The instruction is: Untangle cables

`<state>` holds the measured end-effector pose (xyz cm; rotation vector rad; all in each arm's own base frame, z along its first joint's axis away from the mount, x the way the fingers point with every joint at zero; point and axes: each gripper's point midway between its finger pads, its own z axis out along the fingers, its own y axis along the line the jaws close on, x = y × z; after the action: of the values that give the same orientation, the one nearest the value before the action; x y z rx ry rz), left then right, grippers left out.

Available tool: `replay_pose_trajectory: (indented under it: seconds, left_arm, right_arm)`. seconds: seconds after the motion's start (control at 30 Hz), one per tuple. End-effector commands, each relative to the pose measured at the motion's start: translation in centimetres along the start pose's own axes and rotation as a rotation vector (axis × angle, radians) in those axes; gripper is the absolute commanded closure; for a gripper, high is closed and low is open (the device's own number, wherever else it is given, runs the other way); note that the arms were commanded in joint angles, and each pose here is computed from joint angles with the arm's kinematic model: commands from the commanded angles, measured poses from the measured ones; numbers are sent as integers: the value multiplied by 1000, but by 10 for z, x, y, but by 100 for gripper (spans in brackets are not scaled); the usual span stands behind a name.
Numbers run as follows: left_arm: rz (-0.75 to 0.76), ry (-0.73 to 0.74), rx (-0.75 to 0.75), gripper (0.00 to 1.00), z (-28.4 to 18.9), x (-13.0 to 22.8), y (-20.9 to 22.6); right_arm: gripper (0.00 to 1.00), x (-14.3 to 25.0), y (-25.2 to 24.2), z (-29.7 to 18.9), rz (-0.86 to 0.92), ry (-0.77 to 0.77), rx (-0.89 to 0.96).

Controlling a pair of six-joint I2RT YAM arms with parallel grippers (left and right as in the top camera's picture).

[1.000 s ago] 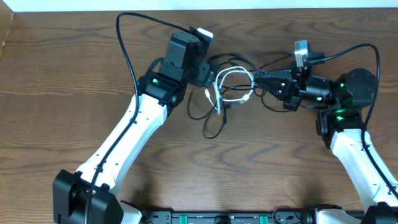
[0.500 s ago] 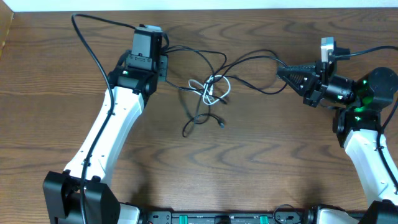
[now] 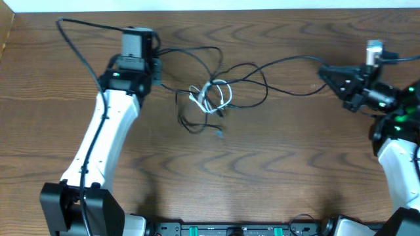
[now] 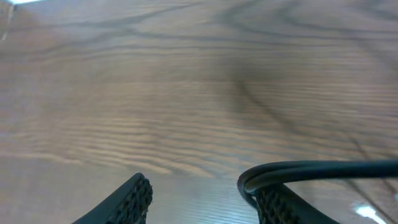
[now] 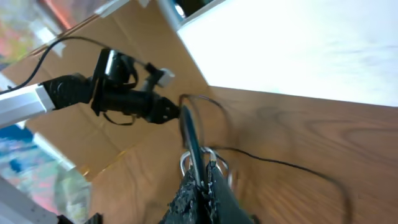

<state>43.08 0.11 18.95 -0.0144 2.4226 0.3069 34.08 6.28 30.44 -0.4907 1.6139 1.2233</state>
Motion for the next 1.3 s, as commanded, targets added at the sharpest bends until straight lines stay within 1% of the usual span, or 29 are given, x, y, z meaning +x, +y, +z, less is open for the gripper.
replay_pose_trajectory:
  seconds: [0.0,0.07,0.2,0.3,0.53,0.77,0.8,0.83,0.9,0.97,1.0,1.13,1.27]
  left_arm:
    - [-89,27,-97,48,10,6,43]
    - [-121,37,-125,50,12,9,62]
    - [-184,56,-179,59,16,17,97]
    - [-228,70,-218,62,17,24,122]
    - [-331,95,-307,64,16,43,178]
    - [-423,116,-366,66,12,62,218]
    - [-443,114,-359,70,13,63,219]
    - [-450,111,-320,72,15,62,214]
    - [-456,96,-225,74,19,56,200]
    - [-441,76,-95,80,23,47,178]
    - [-438,71,-60,81,24,44,170]
    - [-413,58,34,81,25,35,145]
    - [-335,64,136,66,23,29,110]
  right_arm:
    - [98,-7,-7,-24,-13,-16,41]
    - [99,-11,-14,-37,-14,-34,76]
    - [98,-17,-24,-61,-16,-65,140]
    - [99,-20,-30,-80,-17,-88,187]
    - [98,-28,-42,-123,-19,-147,301]
    - [99,-31,-48,-157,-21,-190,387]
    - [99,-31,-48,-159,-20,-194,394]
    - [99,-31,-48,-161,-21,-196,398]
    - [99,-31,-48,-161,-21,-196,397]
    - [99,-31,-48,-157,-20,-191,388]
    - [99,-31,-48,-155,-21,-188,382]
    - [99,-29,-45,-145,-19,-170,351]
    - [99,-20,-42,-128,4,-134,288]
